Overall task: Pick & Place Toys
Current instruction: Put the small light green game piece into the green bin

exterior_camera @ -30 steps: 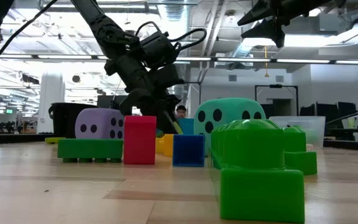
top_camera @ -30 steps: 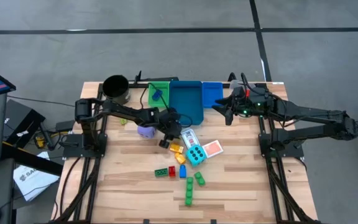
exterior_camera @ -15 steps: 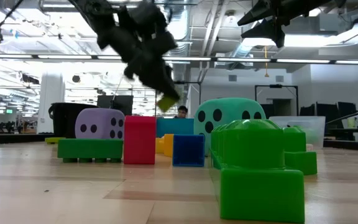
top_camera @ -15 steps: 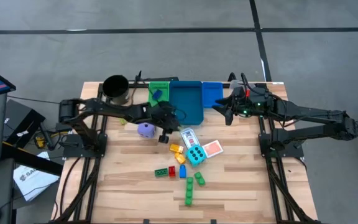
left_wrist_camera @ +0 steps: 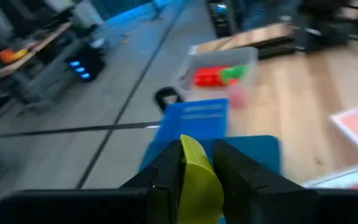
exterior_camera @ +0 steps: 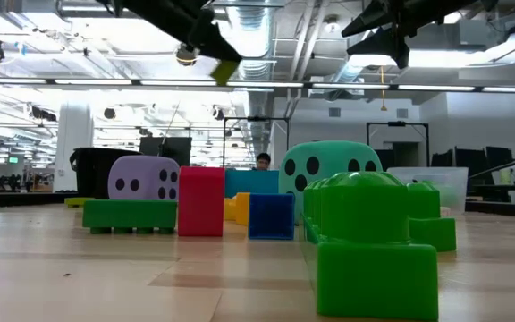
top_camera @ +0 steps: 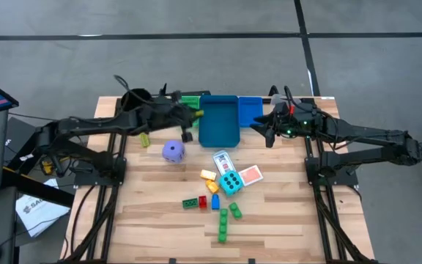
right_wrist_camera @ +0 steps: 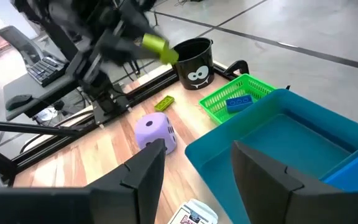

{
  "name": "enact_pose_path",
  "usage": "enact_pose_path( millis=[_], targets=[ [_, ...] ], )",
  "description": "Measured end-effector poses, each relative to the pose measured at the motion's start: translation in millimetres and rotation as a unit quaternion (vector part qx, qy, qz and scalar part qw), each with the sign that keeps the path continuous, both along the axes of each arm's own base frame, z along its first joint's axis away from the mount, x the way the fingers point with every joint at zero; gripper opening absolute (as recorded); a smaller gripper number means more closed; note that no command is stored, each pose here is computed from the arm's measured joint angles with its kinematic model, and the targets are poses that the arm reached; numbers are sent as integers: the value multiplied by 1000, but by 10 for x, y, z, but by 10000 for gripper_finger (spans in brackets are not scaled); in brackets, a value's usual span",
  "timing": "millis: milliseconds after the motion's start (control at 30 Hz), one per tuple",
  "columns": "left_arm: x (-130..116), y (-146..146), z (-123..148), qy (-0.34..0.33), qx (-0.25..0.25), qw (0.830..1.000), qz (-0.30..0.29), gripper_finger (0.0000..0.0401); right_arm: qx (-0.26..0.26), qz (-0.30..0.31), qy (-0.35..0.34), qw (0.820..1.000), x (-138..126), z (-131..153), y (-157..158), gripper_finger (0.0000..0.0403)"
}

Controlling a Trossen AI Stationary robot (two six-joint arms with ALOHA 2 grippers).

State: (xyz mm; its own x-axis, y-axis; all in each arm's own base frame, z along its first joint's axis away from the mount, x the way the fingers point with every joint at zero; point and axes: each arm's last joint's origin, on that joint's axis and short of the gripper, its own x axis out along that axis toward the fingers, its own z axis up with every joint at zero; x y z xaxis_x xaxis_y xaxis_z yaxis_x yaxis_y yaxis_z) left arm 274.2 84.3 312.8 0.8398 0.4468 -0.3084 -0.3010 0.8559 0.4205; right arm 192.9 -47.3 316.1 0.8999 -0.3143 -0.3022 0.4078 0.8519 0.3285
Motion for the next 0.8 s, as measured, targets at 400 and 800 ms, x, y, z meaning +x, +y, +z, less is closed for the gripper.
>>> enact_pose_path(
  millis=[400, 800],
  targets=[
    [-200, 340, 97, -31, -3, 996, 81, 68, 0, -1, 0, 1000, 1, 0, -2, 179],
    [-219, 649, -18, -23, -9, 991, 129, 69, -4, -13, 1, 1000, -1, 1, -7, 179]
  ],
)
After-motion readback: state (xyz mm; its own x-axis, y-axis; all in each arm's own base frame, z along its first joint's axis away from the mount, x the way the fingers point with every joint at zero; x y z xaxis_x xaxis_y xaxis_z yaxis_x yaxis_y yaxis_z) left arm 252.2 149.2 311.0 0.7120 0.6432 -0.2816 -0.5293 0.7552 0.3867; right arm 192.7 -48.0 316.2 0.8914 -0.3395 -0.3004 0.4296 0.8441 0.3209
